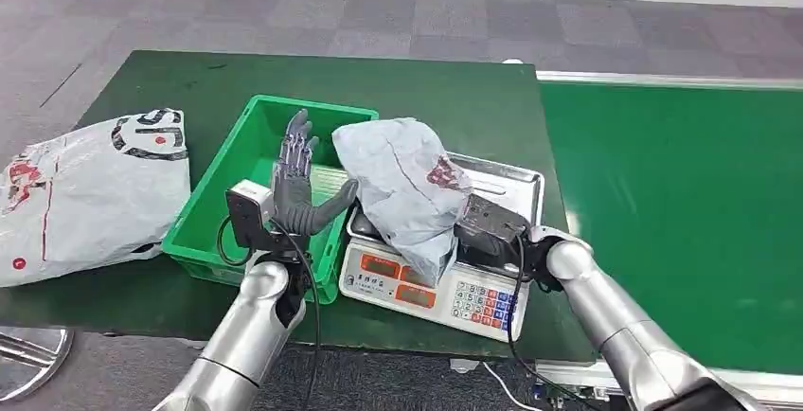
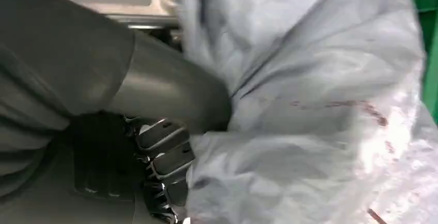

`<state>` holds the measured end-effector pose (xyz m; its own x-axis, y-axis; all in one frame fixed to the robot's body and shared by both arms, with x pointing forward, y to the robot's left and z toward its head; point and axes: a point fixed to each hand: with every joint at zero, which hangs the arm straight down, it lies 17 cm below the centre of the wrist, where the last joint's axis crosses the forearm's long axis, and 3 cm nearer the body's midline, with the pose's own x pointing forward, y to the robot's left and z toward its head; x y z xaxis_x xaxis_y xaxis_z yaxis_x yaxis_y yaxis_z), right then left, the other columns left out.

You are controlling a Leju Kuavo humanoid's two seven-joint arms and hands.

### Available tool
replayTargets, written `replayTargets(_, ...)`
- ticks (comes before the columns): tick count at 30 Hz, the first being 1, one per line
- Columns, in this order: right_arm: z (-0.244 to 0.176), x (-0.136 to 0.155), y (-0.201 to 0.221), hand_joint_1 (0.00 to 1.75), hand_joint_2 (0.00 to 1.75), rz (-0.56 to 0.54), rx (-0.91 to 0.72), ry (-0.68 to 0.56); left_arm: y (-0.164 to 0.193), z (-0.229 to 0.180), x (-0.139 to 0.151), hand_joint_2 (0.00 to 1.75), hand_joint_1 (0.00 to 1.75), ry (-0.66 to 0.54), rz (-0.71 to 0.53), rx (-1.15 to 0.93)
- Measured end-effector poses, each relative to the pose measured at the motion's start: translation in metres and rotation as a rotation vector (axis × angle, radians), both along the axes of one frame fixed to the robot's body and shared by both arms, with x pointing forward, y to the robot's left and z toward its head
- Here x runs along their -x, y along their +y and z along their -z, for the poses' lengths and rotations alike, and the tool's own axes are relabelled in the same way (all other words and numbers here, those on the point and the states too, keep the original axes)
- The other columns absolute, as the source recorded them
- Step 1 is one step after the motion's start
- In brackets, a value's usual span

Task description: Moved the parcel from conveyor to table for the left to box.

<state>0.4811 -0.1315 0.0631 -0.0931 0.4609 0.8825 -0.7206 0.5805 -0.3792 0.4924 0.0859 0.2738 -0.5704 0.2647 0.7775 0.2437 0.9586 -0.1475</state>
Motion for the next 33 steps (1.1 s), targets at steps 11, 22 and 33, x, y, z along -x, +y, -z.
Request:
replayTargets(11, -0.103, -0.023, -0.084, 0.00, 1.75, 0.335, -0.305, -0.333, 0.019, 0.012, -0.002, 1.75, 0.00, 0.020, -0.045, -0.007)
replayTargets(22, -0.176, 0.022, -0.114, 0.00, 1.75, 0.368, -0.484, -0.532, 0.017, 0.016, 0.000, 1.75, 0.00, 0.024, -0.021, -0.011)
replayTargets(33, -0.189, 0.045, -0.113, 0.00, 1.75, 0.319, -0.539, -0.529, 0.017, 0.021, -0.001, 1.75, 0.00, 0.035, -0.001, -0.015)
